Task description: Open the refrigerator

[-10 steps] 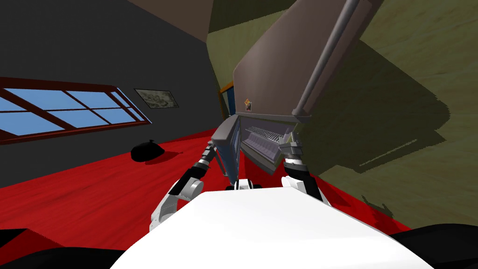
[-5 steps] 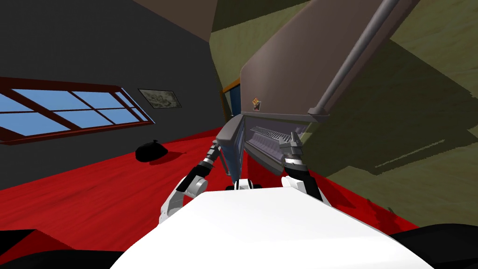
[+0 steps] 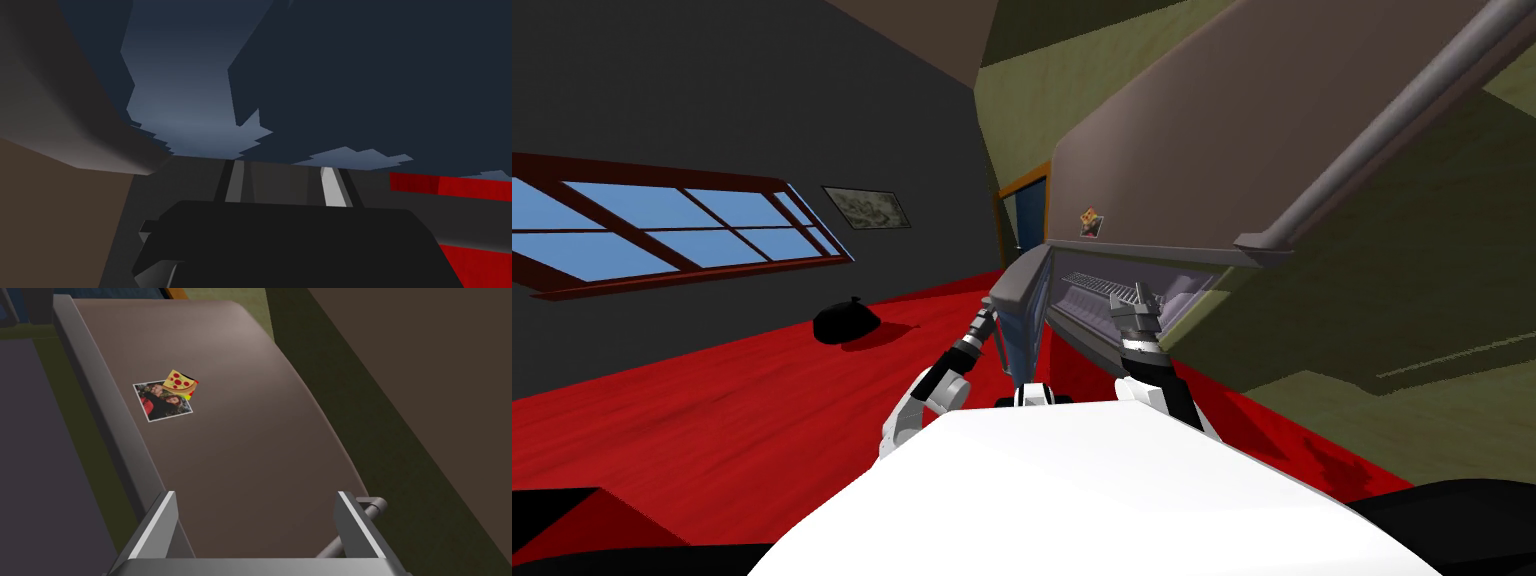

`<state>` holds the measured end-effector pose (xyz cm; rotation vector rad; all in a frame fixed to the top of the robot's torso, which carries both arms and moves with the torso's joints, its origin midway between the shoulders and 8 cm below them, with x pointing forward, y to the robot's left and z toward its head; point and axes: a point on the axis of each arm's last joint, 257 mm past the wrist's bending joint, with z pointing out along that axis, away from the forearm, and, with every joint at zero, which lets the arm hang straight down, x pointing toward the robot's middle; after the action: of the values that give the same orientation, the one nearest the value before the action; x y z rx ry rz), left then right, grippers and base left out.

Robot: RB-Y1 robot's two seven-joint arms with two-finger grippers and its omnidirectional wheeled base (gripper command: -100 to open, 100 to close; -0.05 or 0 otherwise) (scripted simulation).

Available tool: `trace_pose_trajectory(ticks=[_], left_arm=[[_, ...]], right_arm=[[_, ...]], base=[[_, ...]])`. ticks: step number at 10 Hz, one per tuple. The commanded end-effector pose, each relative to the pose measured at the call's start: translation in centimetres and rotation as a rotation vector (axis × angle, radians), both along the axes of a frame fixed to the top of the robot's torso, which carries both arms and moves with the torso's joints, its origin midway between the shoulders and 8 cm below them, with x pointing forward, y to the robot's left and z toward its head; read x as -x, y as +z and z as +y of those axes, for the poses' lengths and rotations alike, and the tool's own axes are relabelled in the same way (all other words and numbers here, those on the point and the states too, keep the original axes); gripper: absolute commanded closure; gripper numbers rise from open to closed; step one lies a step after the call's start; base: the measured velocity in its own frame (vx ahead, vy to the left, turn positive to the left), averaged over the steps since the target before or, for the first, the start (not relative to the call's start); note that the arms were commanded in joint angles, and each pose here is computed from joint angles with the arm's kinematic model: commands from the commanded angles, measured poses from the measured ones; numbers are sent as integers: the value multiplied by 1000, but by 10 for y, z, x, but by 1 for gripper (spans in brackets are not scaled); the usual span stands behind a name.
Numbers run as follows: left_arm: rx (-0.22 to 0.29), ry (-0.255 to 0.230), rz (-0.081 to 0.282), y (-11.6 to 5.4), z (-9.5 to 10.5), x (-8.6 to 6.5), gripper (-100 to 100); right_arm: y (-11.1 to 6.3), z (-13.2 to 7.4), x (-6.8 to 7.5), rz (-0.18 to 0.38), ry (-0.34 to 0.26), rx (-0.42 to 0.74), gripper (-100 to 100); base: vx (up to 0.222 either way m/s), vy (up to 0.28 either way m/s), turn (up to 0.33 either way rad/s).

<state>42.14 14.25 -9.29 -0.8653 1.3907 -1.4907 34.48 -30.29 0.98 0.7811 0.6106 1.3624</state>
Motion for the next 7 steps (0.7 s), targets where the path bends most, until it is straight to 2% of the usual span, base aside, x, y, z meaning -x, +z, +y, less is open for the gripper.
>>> trace_pose_trajectory(ticks=[1, 2, 3, 4, 5, 7], left_arm=[[2, -62, 13, -4, -28, 1, 100], [-6, -86, 6, -1, -40, -2, 100], [-2, -103, 14, -4, -48, 1, 100], [0, -109, 17, -5, -51, 3, 100], [10, -95, -11, 17, -40, 4, -100], [18, -107, -11, 28, -42, 12, -100]], right_arm=[[0, 0, 0, 0, 0, 0, 0], [0, 0, 0, 0, 0, 0, 0], [0, 0, 0, 0, 0, 0, 0], [0, 0, 0, 0, 0, 0, 0], [0, 0, 0, 0, 0, 0, 0], [0, 0, 0, -1, 0, -1, 0]], base=[[106, 265, 23], [108, 309, 61], [121, 251, 4], [77, 152, 5], [35, 79, 138], [13, 7, 124]])
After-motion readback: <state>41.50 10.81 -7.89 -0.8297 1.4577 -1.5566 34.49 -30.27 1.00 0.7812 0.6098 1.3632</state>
